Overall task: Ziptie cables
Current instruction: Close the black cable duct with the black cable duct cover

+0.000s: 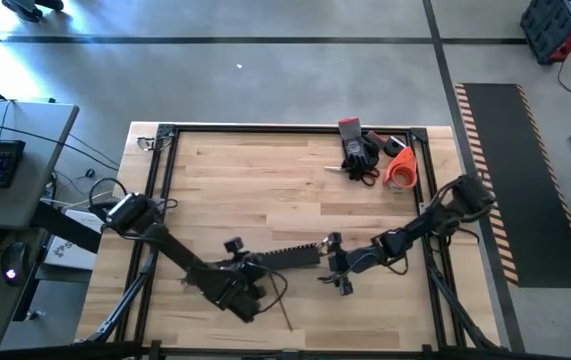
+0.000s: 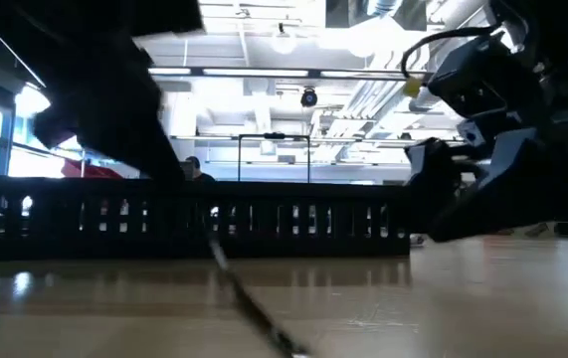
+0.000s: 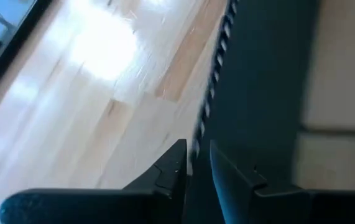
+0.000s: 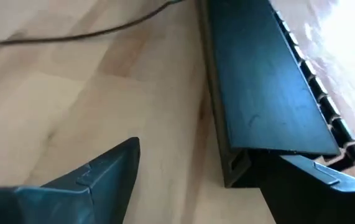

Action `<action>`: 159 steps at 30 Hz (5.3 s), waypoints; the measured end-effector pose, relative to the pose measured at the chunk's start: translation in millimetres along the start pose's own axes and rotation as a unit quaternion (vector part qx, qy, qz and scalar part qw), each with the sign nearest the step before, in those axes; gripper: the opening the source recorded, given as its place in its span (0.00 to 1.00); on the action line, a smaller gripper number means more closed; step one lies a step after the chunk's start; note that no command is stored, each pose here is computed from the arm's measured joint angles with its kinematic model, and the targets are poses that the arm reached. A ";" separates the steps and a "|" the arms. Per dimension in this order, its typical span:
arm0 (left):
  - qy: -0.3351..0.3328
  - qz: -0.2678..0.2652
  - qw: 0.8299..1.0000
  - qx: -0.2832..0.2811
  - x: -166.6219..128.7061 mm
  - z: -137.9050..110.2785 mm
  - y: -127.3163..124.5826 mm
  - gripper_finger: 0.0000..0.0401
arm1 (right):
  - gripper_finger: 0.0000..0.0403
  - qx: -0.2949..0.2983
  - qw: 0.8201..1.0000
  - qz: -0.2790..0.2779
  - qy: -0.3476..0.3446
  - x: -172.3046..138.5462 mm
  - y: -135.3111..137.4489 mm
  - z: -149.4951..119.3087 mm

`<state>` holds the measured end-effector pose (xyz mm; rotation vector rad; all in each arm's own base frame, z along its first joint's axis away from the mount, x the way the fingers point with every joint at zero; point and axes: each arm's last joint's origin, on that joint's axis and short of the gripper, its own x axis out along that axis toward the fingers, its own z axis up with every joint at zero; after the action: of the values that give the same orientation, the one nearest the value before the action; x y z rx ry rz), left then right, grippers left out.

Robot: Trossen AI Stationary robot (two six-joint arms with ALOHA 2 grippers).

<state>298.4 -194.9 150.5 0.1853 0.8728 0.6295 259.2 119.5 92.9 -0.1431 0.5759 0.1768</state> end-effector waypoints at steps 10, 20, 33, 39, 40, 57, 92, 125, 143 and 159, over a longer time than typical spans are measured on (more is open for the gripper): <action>-0.056 -0.043 0.997 0.029 10.2 46.8 6.6 0.20 | 0.71 0.014 1.000 -0.026 -0.010 32.8 7.1 -2.3; -0.018 -0.178 0.983 0.035 36.3 63.9 15.4 0.53 | 0.71 -0.008 0.993 -0.089 -0.076 42.1 15.4 -7.7; -0.001 -0.208 0.978 0.020 64.7 58.0 20.8 0.66 | 0.71 -0.029 0.988 -0.103 -0.114 39.1 19.0 -0.2; -0.005 -0.200 0.980 0.015 63.2 57.0 19.2 0.66 | 0.71 -0.040 0.988 -0.098 -0.113 39.0 19.7 -0.3; -0.006 -0.199 0.980 0.016 63.0 56.4 18.5 0.66 | 0.71 -0.045 0.988 -0.097 -0.112 39.0 20.1 -0.3; -0.010 -0.197 0.980 0.031 79.8 42.4 -3.8 0.66 | 0.71 -0.090 0.989 -0.076 -0.091 36.0 34.0 -6.0; 0.005 -0.234 0.972 0.013 76.6 49.4 -8.7 0.28 | 0.71 -0.085 0.990 -0.084 -0.080 36.4 33.1 -7.3; 0.012 -0.232 0.972 0.046 65.4 57.7 -11.3 0.59 | 0.18 -0.005 0.996 -0.075 -0.047 44.5 9.8 -12.4; 0.076 -0.303 0.950 -0.012 81.9 65.8 1.1 0.58 | 0.28 -0.032 0.996 -0.069 -0.043 44.5 10.4 -12.5; 0.074 -0.272 0.958 -0.041 86.4 68.3 6.9 0.49 | 0.01 -0.028 0.997 -0.068 -0.032 44.5 10.3 -14.7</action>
<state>388.6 -132.2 140.2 -0.1786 0.9881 0.1620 286.0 132.5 55.3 -0.2298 0.4965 0.0653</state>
